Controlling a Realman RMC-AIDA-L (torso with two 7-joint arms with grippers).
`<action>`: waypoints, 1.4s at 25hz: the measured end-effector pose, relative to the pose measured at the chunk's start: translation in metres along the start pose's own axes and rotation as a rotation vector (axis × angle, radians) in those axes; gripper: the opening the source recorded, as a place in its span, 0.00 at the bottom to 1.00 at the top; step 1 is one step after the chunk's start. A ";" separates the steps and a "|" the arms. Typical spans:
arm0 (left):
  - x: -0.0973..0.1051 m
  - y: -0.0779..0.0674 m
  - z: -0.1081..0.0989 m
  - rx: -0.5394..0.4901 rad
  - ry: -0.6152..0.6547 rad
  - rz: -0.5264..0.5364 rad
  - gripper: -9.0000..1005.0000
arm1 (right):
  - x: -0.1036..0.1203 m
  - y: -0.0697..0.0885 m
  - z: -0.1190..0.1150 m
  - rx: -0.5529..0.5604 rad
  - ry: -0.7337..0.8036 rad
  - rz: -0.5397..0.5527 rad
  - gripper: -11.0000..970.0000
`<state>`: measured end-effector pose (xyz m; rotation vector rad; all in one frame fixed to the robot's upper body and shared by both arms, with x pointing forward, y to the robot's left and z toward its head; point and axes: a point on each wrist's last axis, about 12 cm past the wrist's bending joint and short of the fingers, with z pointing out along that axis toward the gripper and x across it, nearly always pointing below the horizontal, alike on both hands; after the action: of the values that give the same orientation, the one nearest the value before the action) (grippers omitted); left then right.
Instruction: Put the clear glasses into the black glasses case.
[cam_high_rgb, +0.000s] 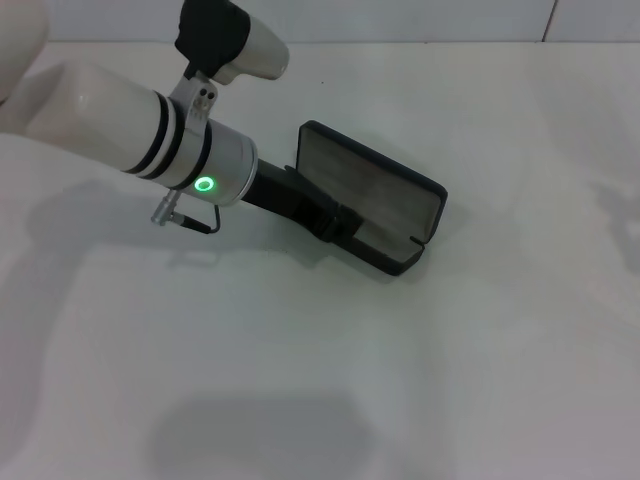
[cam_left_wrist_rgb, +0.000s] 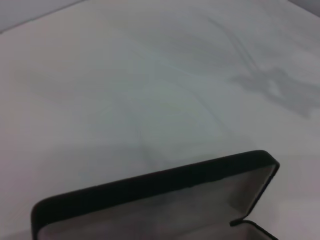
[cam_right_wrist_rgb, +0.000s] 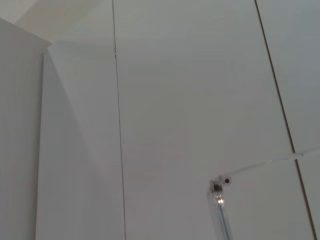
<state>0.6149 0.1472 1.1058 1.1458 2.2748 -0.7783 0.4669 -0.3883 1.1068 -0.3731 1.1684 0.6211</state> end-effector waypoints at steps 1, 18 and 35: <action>0.001 0.000 0.000 0.003 0.002 -0.003 0.08 | 0.000 0.000 -0.001 0.001 0.001 -0.001 0.13; 0.027 -0.007 -0.026 0.046 -0.026 -0.019 0.09 | -0.001 -0.004 0.007 -0.018 0.011 -0.004 0.13; 0.015 -0.039 -0.056 -0.358 0.157 0.739 0.29 | 0.001 -0.010 0.011 0.008 0.030 -0.014 0.13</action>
<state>0.5657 0.1740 1.1480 1.7288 1.7699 0.0046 0.4816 -0.3892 1.1099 -0.3846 1.1955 0.6004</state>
